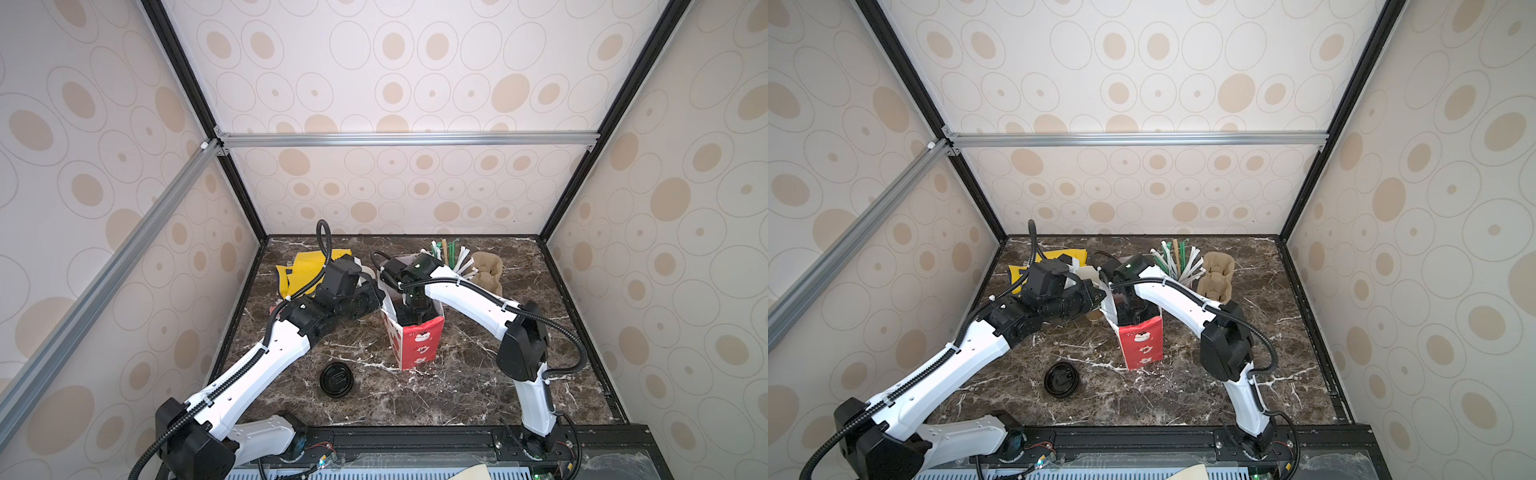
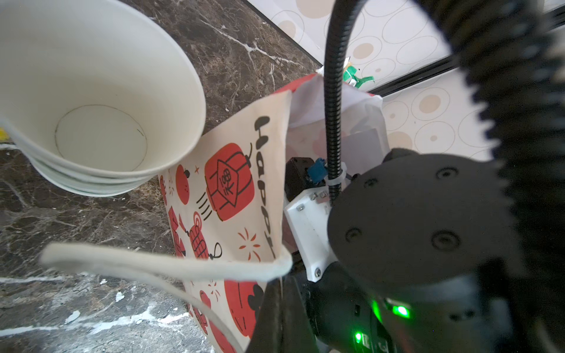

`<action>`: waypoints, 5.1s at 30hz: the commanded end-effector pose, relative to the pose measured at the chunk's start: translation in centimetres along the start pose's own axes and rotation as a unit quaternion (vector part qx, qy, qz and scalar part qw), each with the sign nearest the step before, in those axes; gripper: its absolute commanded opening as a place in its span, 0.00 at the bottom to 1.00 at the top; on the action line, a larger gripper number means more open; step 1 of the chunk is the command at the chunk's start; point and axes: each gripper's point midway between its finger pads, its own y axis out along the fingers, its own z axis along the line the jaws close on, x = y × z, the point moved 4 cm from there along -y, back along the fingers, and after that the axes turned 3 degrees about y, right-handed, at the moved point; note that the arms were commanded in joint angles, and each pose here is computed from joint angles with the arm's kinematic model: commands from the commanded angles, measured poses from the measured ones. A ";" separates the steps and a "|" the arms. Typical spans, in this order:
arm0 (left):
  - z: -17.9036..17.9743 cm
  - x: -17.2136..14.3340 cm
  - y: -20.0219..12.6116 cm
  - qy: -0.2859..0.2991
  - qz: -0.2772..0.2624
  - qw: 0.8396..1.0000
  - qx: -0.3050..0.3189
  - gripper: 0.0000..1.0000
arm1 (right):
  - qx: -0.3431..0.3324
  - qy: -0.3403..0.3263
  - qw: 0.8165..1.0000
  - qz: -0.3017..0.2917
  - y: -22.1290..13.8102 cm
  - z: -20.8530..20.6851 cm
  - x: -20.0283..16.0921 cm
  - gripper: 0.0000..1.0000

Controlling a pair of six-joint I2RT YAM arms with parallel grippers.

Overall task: Pack a coffee takeout order
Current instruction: Place the coffee cup in the cup tray, then pick up the straw from the storage cup.

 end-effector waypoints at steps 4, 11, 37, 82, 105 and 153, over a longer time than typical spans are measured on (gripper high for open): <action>-0.7 1.3 -1.2 0.024 -0.016 1.000 0.011 0.00 | -0.021 0.018 1.000 -0.012 -1.0 -1.4 -0.3 0.76; -0.4 1.3 -1.0 0.025 -0.013 0.999 0.016 0.00 | -0.009 0.031 0.999 -0.030 -2.2 -1.7 -0.3 0.81; 0.2 1.2 -1.5 0.033 -0.011 0.999 0.039 0.00 | -0.041 0.091 0.992 -0.083 -4.8 -4.2 -0.6 0.91; -2.9 2.5 0.5 0.068 -0.010 0.997 -0.030 0.26 | 0.094 0.018 0.950 -0.298 -20.7 -3.9 -0.5 0.79; -3.9 6.3 -6.5 0.085 -0.145 0.986 -0.009 0.69 | 0.061 0.152 0.936 -0.312 -17.6 -15.0 5.9 0.54; -6.3 11.9 -7.4 0.087 -0.248 0.964 0.035 0.65 | 0.139 0.346 0.870 -0.321 -7.6 -17.8 22.8 0.23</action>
